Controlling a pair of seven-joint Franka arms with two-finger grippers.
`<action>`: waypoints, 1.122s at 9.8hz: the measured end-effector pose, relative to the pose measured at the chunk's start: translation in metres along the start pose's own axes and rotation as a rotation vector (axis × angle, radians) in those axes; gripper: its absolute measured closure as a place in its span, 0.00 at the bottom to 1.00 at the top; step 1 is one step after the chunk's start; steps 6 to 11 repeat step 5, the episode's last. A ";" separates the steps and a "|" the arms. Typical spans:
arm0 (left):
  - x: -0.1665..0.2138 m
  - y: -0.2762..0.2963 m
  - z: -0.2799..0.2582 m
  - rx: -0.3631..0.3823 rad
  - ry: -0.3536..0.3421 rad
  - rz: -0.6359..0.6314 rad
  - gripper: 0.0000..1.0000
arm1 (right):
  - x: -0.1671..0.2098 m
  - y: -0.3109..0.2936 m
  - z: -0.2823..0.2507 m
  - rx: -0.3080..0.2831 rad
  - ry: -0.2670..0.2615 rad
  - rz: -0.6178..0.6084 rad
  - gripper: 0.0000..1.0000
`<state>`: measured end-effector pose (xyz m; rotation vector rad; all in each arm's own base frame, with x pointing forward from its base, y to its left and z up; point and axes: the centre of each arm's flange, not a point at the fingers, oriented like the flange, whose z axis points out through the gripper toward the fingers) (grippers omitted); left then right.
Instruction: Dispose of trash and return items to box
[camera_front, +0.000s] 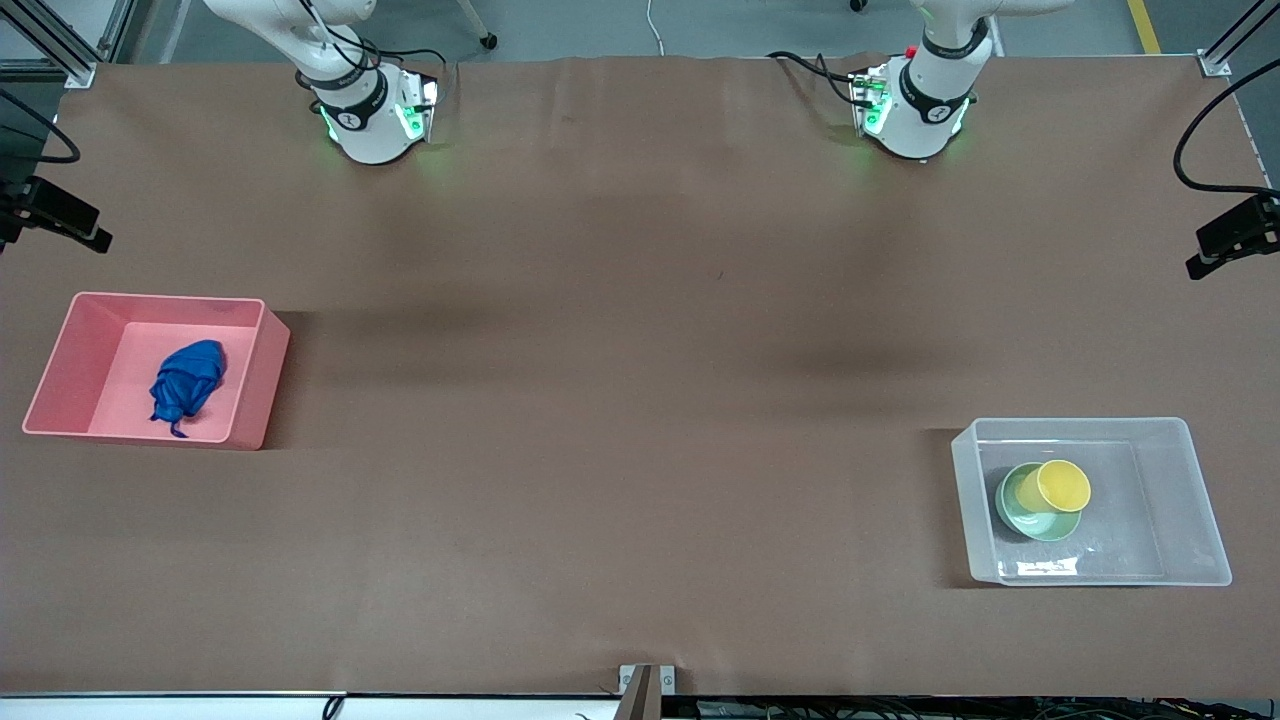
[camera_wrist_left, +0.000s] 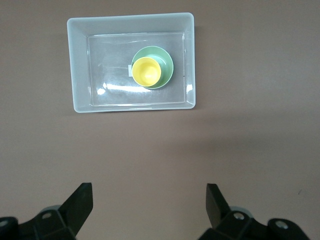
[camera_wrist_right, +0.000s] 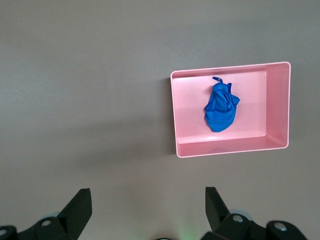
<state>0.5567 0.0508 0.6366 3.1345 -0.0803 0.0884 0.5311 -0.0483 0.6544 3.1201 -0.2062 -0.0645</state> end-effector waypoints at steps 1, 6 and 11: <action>0.000 0.003 0.001 -0.001 -0.002 -0.009 0.00 | 0.000 0.000 0.000 0.000 0.000 0.000 0.00; 0.001 0.010 0.004 -0.002 -0.011 -0.005 0.00 | 0.000 0.000 0.000 0.000 0.000 0.000 0.00; 0.001 0.010 0.004 -0.002 -0.011 -0.005 0.00 | 0.000 0.000 0.000 0.000 0.000 0.000 0.00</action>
